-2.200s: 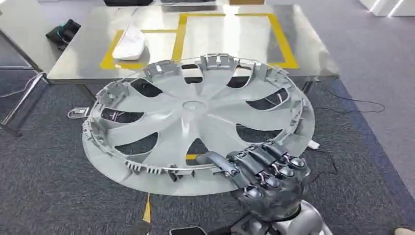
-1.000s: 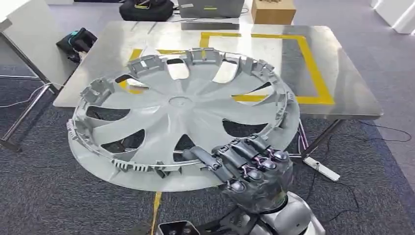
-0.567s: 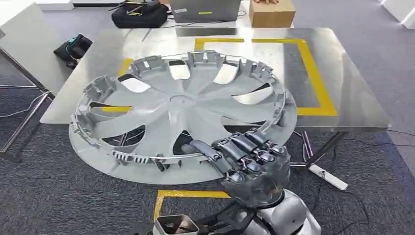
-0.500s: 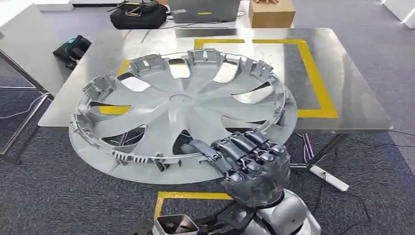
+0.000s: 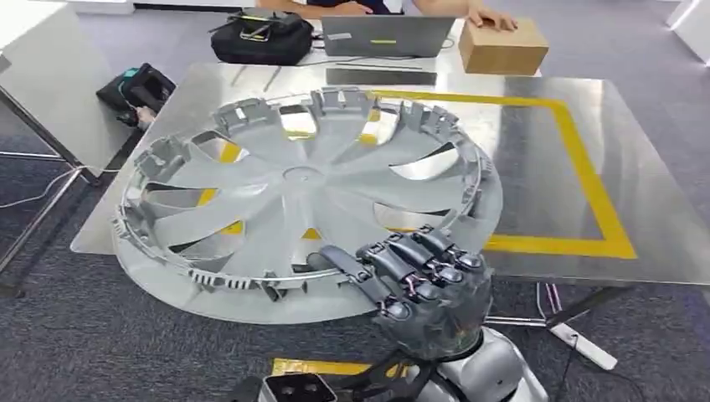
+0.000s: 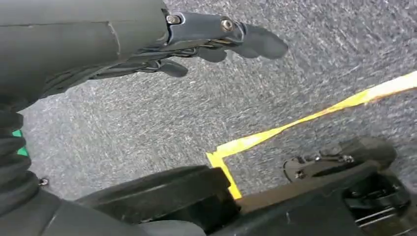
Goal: Take the parts from the cabinet and place them on the table.
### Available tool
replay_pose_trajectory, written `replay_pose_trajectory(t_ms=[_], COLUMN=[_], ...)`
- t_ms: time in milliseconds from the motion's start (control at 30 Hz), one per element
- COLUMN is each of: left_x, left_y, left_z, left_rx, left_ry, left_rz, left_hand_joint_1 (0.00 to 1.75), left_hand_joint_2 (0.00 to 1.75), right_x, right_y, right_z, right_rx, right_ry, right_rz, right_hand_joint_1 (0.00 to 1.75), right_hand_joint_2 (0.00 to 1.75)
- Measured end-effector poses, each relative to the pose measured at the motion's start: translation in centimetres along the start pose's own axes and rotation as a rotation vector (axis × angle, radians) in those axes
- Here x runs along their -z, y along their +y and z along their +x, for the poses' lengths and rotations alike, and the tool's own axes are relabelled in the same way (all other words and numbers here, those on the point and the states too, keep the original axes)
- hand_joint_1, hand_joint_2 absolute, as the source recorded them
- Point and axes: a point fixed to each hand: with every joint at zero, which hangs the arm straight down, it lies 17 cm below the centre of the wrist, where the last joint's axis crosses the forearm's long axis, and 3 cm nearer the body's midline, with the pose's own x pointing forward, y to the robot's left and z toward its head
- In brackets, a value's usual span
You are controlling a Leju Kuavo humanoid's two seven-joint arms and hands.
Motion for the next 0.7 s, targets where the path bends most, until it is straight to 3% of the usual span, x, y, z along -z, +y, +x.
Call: replay_pose_trajectory(t_ms=[433,700], left_x=[-0.1,0.0], left_y=[-0.1,0.1], left_z=[0.0,-0.5], left_rx=[-0.021,-0.024], left_ry=[-0.003,0.002], left_rz=[0.005,0.011], left_hand_joint_1=[0.00,0.00], left_hand_joint_2=[1.75,1.75], right_x=[-0.6,-3.2], right_y=[0.3,1.0], right_z=[-0.9,-2.7], right_rx=[-0.012,-0.053], right_ry=[0.032,0.068], right_rz=[0.015,0.084], right_hand_joint_1=[1.75,1.75], right_hand_joint_2=[1.75,1.75])
